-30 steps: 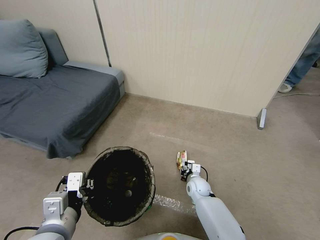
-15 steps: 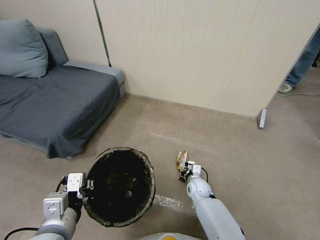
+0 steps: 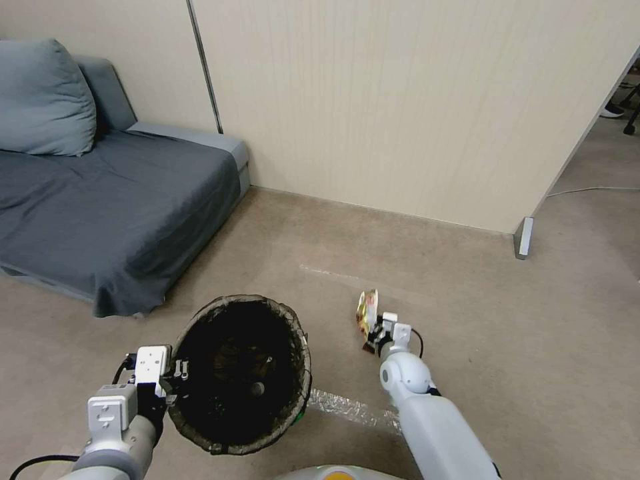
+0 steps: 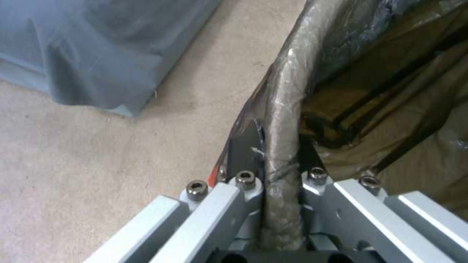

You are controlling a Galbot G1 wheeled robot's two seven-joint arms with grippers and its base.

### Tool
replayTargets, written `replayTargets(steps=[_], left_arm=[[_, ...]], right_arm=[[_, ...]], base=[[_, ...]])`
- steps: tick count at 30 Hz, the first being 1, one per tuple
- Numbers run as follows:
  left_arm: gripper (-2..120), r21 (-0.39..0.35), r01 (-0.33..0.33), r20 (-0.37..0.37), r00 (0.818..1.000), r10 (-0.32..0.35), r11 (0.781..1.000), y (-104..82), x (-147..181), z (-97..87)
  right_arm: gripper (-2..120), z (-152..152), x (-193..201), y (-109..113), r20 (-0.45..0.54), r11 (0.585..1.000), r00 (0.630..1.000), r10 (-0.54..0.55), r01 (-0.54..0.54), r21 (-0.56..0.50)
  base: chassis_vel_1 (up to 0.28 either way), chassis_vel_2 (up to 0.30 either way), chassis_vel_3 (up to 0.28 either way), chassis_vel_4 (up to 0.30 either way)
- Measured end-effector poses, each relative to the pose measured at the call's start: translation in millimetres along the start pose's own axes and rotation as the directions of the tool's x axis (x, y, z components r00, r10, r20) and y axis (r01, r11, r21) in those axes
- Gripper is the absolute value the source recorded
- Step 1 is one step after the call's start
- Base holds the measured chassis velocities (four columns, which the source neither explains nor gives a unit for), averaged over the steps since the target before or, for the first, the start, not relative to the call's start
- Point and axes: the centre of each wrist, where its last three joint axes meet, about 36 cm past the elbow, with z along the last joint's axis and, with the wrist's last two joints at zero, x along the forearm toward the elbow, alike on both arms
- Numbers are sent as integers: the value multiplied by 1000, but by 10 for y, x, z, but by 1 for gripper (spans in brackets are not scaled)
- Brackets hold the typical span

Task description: Pick up the trash bin, then pick up the garbage from the floor and place it into the trash bin.

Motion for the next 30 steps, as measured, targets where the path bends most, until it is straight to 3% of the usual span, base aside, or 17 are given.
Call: replayTargets(steps=[1,3,7,17,21,23,25,27,29,30], left_arm=[[0,-1,0,0,1000,0,1000,1,0,0],[0,-4,-1,0,1000,1,1000,5,0,-1],[0,-4,-3,-1,1000,3,1000,3,1,1],[0,-7,-7,0,1000,7,1000,-1,-1,-1],[0,-9,-11,1,1000,11,1000,-3,-3,-4],[0,-9,-11,1,1000,11,1000,-4,-3,-4],[0,-9,-11,1,1000,11,1000,-4,-3,-4],[0,-9,-12,1,1000,12,1000,-5,-3,-4],[0,-8,-13,1,1000,13,1000,-9,-4,-5],[0,-8,-13,1,1000,13,1000,-9,-4,-5]], right_arm=[[0,-45,37,-1,14,1000,1000,-5,5,0],[0,-452,405,26,110,998,992,-63,64,-12],[0,-795,762,86,195,992,974,-119,123,-7],[0,-1310,1507,114,321,967,914,-250,253,32],[0,-1487,2000,202,342,919,855,-390,387,82],[0,-1496,2057,214,342,910,845,-410,405,91],[0,-1510,2285,281,338,861,795,-505,490,133],[0,-1509,2329,299,335,850,783,-524,508,141],[0,-1477,2509,396,316,795,733,-603,584,165],[0,-1477,2509,396,316,795,733,-603,584,165]], base=[[0,0,0,0],[0,0,0,0],[0,0,0,0],[0,0,0,0],[0,0,0,0],[0,0,0,0],[0,0,0,0],[0,0,0,0],[0,0,0,0],[0,0,0,0]])
